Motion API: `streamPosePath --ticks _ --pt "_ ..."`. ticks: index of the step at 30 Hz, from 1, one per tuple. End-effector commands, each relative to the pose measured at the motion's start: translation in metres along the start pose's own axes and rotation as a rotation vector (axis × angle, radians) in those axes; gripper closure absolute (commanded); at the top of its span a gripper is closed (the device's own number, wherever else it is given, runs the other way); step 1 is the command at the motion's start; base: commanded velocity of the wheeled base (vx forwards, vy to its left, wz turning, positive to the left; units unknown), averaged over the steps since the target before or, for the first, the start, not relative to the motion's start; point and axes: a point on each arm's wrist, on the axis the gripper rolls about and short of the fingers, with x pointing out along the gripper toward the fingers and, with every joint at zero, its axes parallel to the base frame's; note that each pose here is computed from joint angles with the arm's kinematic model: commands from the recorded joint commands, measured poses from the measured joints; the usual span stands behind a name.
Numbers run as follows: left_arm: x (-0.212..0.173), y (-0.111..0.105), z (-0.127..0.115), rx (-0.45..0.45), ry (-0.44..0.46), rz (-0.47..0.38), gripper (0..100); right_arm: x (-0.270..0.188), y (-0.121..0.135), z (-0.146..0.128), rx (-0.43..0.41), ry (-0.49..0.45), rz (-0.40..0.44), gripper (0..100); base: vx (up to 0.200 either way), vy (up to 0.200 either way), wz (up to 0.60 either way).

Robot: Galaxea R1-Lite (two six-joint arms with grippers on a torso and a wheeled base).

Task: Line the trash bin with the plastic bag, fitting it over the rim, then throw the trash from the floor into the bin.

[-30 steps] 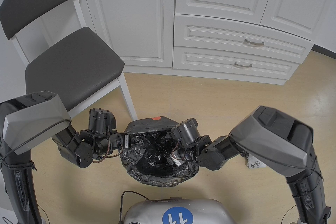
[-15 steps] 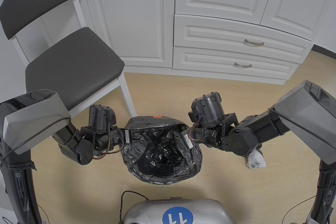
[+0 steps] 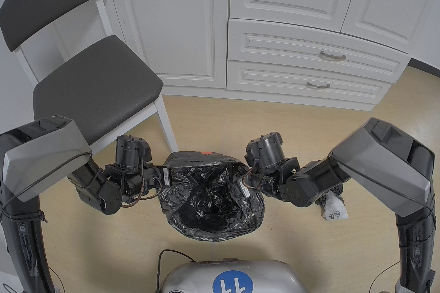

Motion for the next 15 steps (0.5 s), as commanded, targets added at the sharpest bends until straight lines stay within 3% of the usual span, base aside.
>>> streamPosePath --ticks 1,8,15 --pt "0.000 0.000 0.001 0.000 -0.002 0.000 100 0.018 0.015 -0.019 -0.025 0.048 0.019 0 0.000 0.000 0.00" --pt "0.006 0.002 -0.002 -0.003 0.005 0.005 100 0.064 0.031 -0.042 -0.027 0.072 0.015 0 0.000 0.000 0.00" --pt "0.012 0.005 -0.001 -0.023 0.000 0.010 100 0.068 0.033 -0.042 -0.020 0.066 0.016 0 0.000 0.000 0.00"
